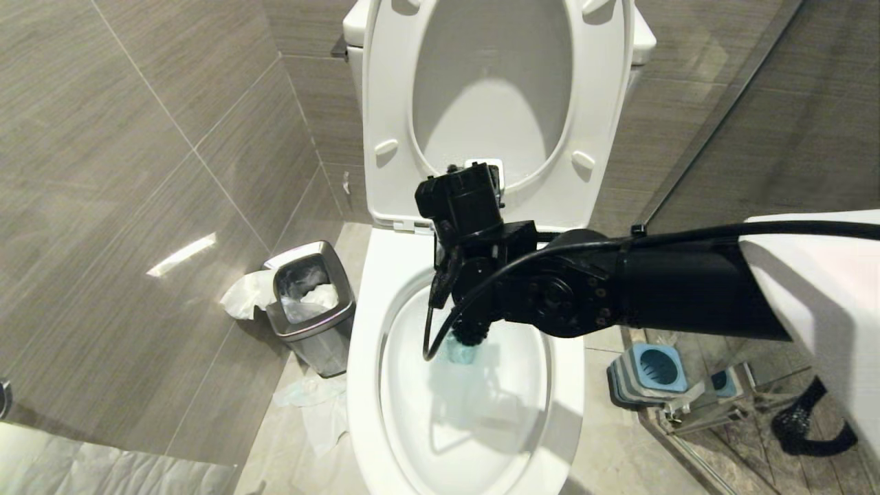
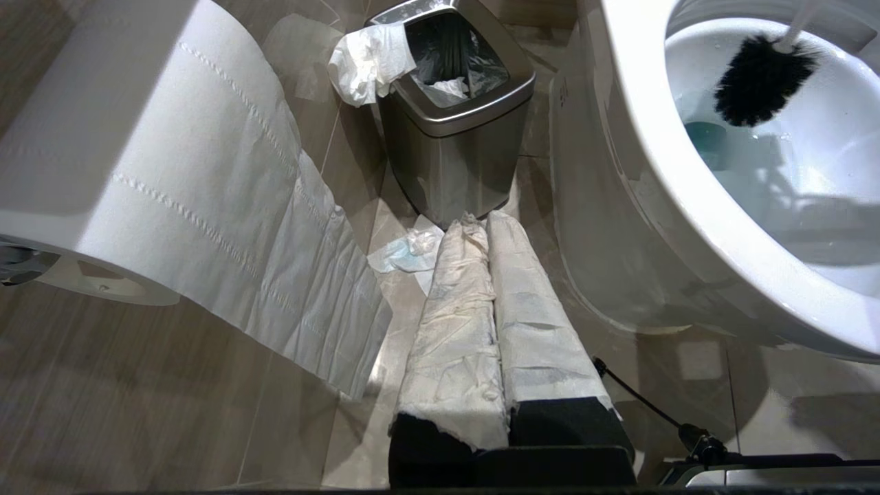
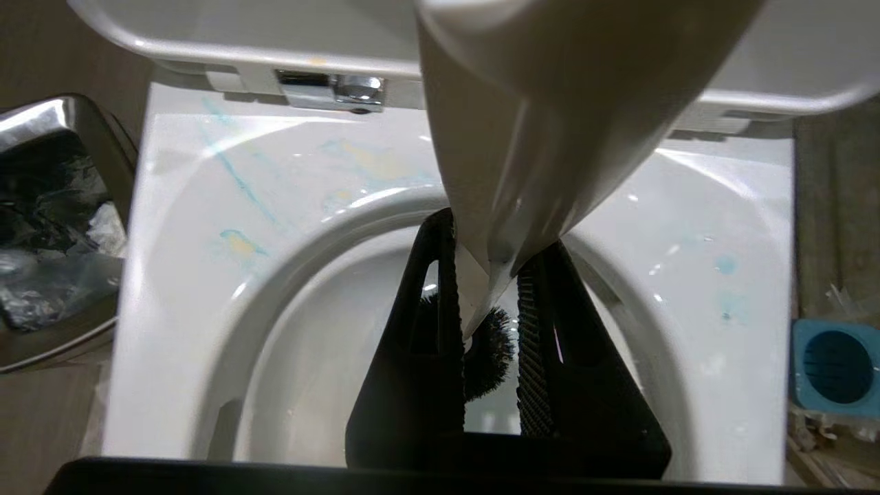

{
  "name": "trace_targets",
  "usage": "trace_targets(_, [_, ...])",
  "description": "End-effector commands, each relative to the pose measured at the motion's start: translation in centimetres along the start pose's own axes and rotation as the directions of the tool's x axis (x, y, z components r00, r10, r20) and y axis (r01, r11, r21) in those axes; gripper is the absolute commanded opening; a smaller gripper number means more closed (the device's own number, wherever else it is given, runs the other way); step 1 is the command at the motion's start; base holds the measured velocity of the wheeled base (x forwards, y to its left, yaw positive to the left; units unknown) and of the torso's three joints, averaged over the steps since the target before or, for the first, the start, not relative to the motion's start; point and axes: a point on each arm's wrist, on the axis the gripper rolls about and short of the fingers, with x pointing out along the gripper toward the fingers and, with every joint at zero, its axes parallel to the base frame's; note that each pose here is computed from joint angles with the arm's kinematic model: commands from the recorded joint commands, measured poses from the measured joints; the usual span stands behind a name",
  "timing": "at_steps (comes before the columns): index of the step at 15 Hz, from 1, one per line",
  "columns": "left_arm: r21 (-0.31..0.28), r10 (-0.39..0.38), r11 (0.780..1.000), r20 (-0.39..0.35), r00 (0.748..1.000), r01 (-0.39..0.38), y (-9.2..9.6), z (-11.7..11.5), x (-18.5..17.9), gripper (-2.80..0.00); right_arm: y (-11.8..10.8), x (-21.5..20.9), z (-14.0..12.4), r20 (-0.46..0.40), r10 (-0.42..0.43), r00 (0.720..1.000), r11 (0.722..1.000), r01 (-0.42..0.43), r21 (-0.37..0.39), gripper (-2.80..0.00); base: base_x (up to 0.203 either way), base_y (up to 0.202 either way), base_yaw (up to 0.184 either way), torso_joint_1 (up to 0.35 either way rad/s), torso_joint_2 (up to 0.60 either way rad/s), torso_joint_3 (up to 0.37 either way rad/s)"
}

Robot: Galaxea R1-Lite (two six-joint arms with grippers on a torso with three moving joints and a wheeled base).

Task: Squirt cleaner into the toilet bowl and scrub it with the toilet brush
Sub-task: Scrub the toilet bowl

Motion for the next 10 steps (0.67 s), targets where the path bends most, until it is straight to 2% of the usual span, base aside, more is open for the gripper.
trace_targets(1, [-0.001, 0.001, 1.0, -0.003, 1.0, -0.001, 0.0, -0.1, 0.0, -2.8, 1.5, 0.8, -1.4, -0.004, 0.006, 1.0, 1.0, -0.006, -0.009, -2.8, 0.0, 0.0, 0.0, 0.0, 0.0, 0.0])
trace_targets(6, [-0.001, 0.001, 1.0, -0.003, 1.0, -0.001, 0.0, -0.1, 0.0, -2.8, 4.9, -2.8, -2.9, -0.024, 0.102, 0.995, 0.994, -0.103, -0.048, -2.8, 0.0, 0.0, 0.0, 0.0, 0.0, 0.0])
trace_targets(8, [0.001, -0.001, 1.0, -0.003, 1.0, 0.001, 0.0, -0.1, 0.0, -2.8, 5.2, -5.2, -3.6, -0.046, 0.134, 0.99, 0.988, -0.137, -0.076, -2.8, 0.0, 0.0, 0.0, 0.0, 0.0, 0.0])
trace_targets(10, [-0.001, 0.0, 1.0, -0.003, 1.0, 0.0, 0.0, -0.1, 0.0, -2.8, 4.6, -7.4, -3.9, -0.064, 0.149, 0.987, 0.983, -0.155, -0.1, -2.8, 0.0, 0.0, 0.0, 0.0, 0.0, 0.0])
